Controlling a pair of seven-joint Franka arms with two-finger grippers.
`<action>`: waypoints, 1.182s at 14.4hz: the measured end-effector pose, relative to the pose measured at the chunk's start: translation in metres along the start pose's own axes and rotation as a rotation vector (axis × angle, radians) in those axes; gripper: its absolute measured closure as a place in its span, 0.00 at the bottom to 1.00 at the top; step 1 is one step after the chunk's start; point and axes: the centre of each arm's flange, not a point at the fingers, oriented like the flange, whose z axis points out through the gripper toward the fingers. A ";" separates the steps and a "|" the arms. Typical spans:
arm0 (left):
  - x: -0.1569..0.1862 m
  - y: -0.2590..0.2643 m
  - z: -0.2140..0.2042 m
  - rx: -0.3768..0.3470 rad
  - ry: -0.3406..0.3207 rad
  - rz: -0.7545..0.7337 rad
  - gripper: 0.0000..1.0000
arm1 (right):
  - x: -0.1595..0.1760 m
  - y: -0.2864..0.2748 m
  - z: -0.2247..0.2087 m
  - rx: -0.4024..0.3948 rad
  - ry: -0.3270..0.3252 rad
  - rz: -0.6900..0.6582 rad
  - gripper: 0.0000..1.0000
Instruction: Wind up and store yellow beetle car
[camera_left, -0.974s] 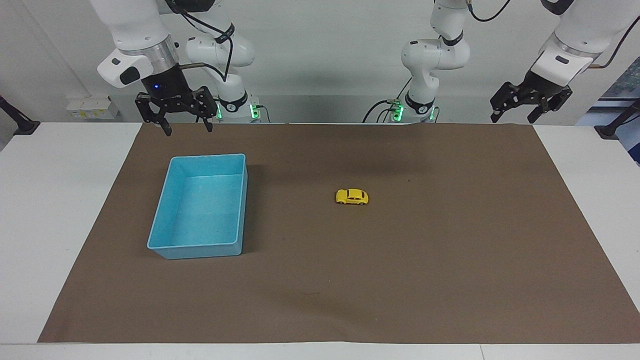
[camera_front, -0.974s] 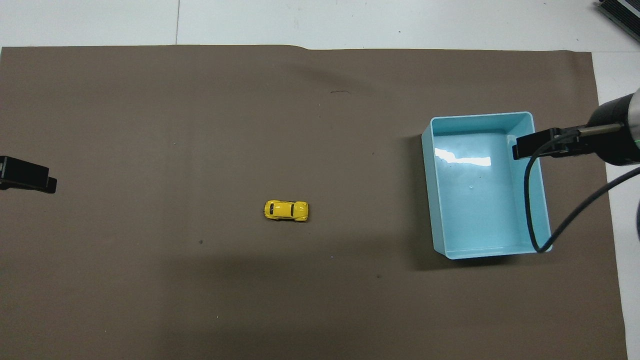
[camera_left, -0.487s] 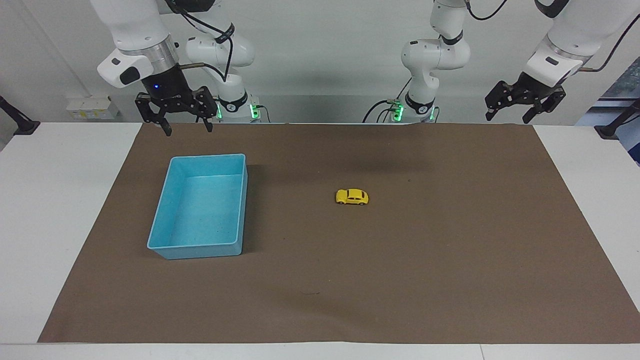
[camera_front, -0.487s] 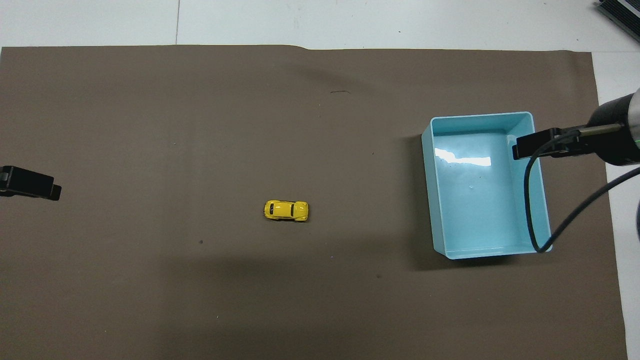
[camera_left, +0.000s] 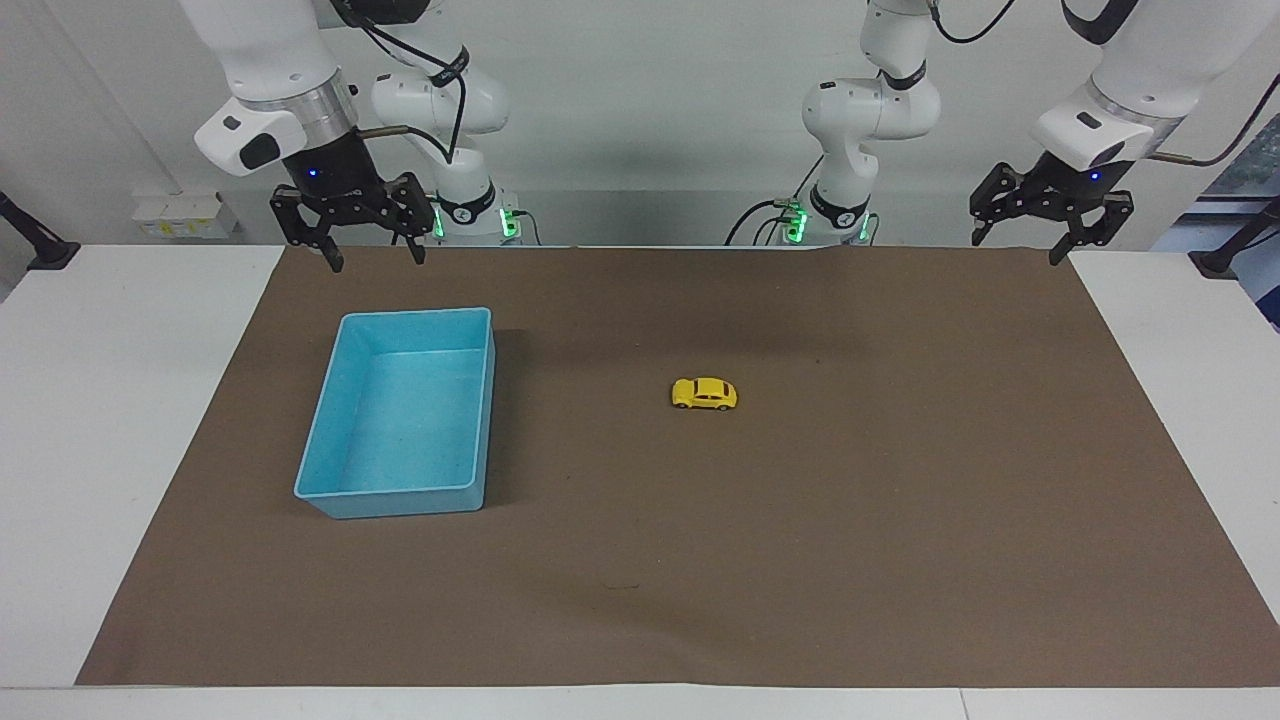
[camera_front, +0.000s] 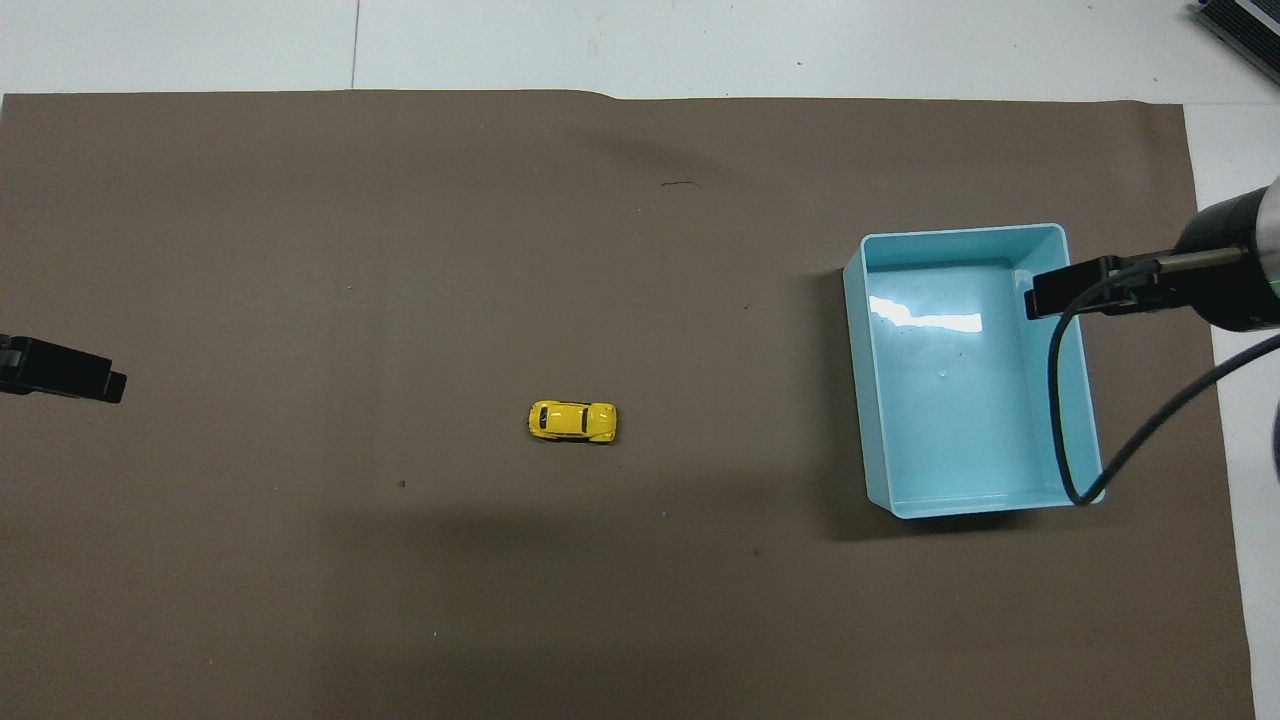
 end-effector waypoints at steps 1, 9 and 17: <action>0.004 0.003 0.007 -0.006 -0.010 0.066 0.00 | 0.000 0.000 0.000 0.000 0.000 0.000 0.00; 0.054 0.036 0.080 -0.034 0.022 0.484 0.00 | 0.000 0.000 0.000 0.000 0.000 0.000 0.00; 0.108 0.102 0.167 -0.047 0.092 0.699 0.00 | 0.000 0.000 0.000 0.000 0.000 0.000 0.00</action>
